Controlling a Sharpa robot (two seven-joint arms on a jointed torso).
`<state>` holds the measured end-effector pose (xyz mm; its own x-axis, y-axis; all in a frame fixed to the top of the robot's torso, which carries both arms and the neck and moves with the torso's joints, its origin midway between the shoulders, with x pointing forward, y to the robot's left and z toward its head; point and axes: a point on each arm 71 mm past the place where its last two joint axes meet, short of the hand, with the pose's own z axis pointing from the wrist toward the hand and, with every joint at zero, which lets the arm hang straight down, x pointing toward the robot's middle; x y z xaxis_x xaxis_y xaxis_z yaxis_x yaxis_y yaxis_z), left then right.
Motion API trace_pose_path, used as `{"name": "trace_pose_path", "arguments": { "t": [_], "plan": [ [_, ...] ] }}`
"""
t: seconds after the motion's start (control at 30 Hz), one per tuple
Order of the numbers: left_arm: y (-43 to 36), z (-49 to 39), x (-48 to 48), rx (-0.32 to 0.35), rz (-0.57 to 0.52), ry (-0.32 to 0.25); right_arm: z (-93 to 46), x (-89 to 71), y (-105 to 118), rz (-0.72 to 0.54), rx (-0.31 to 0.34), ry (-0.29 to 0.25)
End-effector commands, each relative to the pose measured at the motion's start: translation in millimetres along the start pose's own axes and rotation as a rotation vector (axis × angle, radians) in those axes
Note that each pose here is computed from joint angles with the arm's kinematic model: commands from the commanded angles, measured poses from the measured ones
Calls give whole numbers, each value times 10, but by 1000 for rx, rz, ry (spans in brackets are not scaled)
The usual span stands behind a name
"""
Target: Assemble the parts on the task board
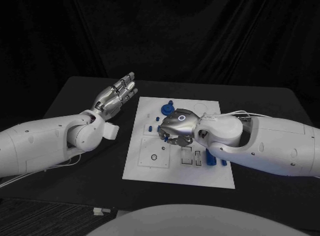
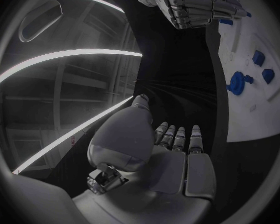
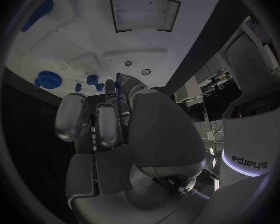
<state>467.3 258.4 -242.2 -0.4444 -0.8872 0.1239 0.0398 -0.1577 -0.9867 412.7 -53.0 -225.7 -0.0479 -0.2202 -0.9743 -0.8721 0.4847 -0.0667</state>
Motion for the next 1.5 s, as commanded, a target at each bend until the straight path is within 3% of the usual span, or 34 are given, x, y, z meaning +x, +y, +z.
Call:
{"name": "trace_pose_path", "arguments": {
  "t": [0.03,1.5],
  "plan": [
    [-106,-4,28,159,-20,21,10,23,30,-12,-11,3],
    [-72,7,47,133,-43,46,86,209,147,19,-33,36]
  ]
}}
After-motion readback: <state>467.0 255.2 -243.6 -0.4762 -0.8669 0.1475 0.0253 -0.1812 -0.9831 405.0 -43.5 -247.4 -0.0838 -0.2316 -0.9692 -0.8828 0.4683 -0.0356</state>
